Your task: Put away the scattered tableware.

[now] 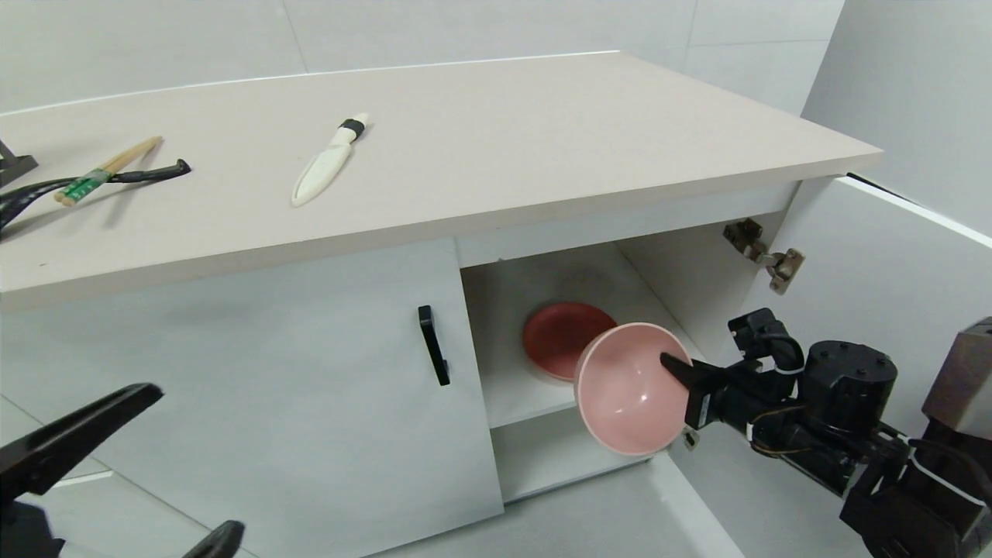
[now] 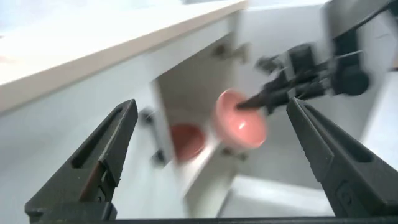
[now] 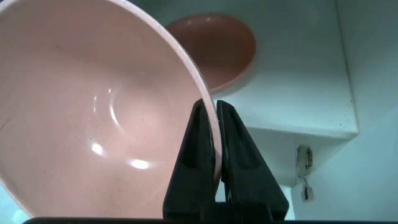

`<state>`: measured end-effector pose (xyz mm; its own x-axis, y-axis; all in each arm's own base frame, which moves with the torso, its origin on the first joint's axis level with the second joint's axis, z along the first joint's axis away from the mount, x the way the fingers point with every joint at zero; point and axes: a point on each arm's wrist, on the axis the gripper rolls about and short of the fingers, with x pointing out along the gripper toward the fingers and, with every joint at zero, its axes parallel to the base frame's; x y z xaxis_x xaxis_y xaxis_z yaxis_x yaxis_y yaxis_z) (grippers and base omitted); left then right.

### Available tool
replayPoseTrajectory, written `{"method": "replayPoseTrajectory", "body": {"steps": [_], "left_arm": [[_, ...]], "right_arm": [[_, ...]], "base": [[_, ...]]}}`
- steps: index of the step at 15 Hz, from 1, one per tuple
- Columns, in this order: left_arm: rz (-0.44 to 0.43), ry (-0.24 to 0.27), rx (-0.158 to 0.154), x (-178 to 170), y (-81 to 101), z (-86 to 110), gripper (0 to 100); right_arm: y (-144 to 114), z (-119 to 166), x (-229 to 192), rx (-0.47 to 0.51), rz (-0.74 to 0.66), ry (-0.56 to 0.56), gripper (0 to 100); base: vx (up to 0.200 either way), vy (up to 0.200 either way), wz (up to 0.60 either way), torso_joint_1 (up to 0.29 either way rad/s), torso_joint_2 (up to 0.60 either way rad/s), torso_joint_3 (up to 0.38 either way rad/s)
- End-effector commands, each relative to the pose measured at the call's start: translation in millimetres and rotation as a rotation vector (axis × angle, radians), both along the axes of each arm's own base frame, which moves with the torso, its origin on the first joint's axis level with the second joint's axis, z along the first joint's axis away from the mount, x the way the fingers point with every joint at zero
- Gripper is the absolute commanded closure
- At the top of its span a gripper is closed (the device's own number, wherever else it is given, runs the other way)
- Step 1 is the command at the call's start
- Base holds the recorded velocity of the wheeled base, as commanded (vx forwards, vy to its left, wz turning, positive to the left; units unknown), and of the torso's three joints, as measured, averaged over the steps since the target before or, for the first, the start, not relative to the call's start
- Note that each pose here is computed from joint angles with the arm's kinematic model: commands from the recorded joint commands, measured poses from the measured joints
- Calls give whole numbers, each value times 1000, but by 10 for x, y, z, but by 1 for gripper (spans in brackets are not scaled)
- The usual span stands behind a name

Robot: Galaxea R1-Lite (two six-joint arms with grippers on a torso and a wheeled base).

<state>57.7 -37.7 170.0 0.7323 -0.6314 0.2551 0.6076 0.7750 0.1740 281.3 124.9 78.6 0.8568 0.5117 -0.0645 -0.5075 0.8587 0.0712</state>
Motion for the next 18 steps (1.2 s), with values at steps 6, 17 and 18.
{"method": "replayPoseTrajectory", "body": {"steps": [6,17,18], "left_arm": [[400,64,-107,-629,344,-376,0],[512,258,-55,-809,338,-893,0],[524,256,-48,-809,340,-895,0]], "right_arm": [[71,-182,392,23,-2,-12,100],[239,48,750,30,1,-34,100],[269,59,827,26,-3,-24,100]], "base": [[0,0,0,0,0,0],[0,0,0,0,0,0],[0,0,0,0,0,0]]}}
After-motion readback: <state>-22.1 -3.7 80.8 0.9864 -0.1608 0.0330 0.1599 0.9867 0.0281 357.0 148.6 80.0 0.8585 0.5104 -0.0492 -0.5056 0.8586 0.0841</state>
